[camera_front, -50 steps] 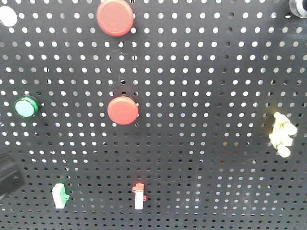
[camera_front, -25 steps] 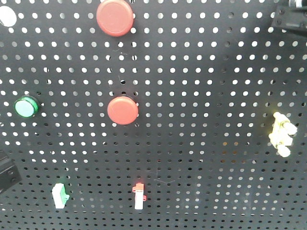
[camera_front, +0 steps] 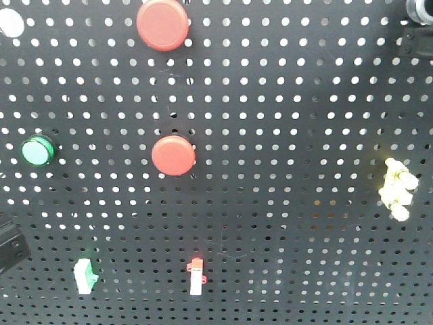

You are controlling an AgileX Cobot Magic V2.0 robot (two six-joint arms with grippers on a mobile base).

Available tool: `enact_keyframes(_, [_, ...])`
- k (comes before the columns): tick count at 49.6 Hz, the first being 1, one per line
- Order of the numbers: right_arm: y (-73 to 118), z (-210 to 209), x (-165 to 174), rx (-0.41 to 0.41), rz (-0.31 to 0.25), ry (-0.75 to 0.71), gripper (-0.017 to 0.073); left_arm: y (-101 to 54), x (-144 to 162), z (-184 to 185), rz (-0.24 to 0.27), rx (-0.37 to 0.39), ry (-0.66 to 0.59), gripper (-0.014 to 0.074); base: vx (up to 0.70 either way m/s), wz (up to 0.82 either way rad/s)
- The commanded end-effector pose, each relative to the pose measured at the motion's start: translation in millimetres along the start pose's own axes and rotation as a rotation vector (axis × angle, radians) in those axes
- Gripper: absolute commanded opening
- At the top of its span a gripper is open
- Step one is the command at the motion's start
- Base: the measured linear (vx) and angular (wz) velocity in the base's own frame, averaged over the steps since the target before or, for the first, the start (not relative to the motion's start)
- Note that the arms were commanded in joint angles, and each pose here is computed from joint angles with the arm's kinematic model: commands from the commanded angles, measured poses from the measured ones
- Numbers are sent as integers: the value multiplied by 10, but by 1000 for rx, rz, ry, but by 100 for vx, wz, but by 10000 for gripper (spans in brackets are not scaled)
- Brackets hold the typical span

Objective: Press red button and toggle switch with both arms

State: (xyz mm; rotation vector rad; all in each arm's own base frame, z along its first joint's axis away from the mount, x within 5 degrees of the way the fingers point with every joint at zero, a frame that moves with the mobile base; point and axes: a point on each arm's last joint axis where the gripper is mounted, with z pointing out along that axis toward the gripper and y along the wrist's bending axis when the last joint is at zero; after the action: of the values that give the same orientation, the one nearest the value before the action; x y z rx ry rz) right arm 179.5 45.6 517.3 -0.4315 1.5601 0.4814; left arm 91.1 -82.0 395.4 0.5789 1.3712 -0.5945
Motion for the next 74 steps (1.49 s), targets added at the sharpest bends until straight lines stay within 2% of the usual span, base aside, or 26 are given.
enact_keyframes(1, [-101,-66,-181,138,-17,-136,-3,39,-116,-9,-25,-42,-54,2,0,0])
enact_keyframes(7, [-47,-119,-121,126,-46,-93,-3,39,-119,-14,-21,-43,-56,2,0,0])
enact_keyframes(15, [88,-417,149,208,-145,-95,-3,44,-79,-53,36,-55,-54,2,0,0])
enact_keyframes(18, [178,-602,306,251,-183,-124,-3,49,40,-102,34,-70,-42,2,0,0])
enact_keyframes(27, [403,-1010,1002,311,-227,-136,-3,5,582,-326,-5,-61,37,2,0,0])
enact_keyframes(34, [560,-1250,1549,319,-239,-147,-3,-52,946,-515,-13,-33,79,2,0,0])
enact_keyframes(39, [607,-1353,1855,340,-247,-175,-3,-32,1105,-579,-11,-66,76,2,0,0])
enact_keyframes(45, [634,-1417,2051,356,-256,-205,-3,-9,1188,-590,-11,-95,79,2,0,0])
enact_keyframes(57, [635,-1364,2271,312,-221,-148,-3,-77,1238,-589,-17,-20,132,2,0,0])
enact_keyframes(74, [634,-1356,2292,306,-218,-139,-3,-80,1237,-589,-16,-17,133,2,0,0])
